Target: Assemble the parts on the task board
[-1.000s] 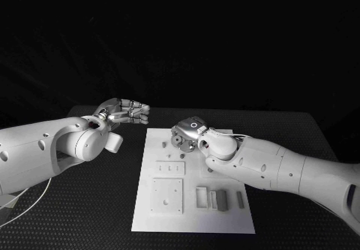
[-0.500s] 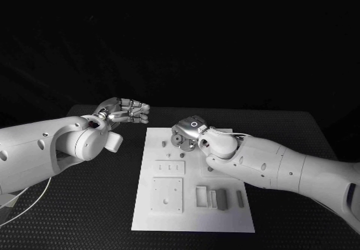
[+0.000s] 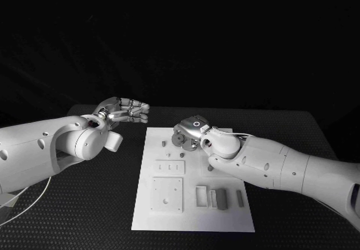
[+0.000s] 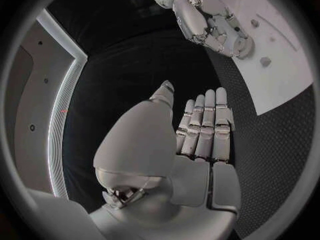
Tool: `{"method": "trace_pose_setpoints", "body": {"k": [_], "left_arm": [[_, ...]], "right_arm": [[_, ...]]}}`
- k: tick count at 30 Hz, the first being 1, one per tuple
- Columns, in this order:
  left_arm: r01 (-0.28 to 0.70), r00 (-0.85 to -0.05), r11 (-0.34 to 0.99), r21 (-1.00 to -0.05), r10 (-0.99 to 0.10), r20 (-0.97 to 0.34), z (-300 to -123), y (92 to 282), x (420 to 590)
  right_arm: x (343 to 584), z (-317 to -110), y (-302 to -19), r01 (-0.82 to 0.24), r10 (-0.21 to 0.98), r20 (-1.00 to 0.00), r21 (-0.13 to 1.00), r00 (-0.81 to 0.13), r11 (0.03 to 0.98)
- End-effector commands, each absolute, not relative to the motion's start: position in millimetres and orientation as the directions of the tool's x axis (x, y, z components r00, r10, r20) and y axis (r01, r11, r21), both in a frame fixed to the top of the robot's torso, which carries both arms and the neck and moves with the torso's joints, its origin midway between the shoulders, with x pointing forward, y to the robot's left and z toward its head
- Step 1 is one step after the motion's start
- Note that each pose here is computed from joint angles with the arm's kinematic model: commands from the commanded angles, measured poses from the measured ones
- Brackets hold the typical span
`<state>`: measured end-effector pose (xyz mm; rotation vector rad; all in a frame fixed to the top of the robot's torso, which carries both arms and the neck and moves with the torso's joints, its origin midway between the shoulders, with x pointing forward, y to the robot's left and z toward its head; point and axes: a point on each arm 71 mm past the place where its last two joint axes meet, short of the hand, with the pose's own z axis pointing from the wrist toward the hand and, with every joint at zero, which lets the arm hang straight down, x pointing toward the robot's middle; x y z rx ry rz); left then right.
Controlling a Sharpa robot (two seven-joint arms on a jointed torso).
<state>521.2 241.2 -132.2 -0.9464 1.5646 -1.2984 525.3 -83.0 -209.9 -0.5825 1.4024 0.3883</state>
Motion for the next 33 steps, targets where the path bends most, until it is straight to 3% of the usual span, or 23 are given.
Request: {"method": "trace_pose_setpoints", "body": {"k": [1,33], "left_arm": [[-0.011,-0.348,0.16,-0.987,-0.926,-0.146,-130.6,238.6,520.9],[-0.012,-0.346,0.161,-0.987,-0.927,-0.147,-130.6,239.5,520.6]], "right_arm": [[525.1,-216.9,-86.4,-0.577,-0.096,-0.99,-0.139,0.103,0.805],[521.7,-220.0,-91.0,-0.579,-0.099,-0.992,-0.13,0.084,0.805]]}}
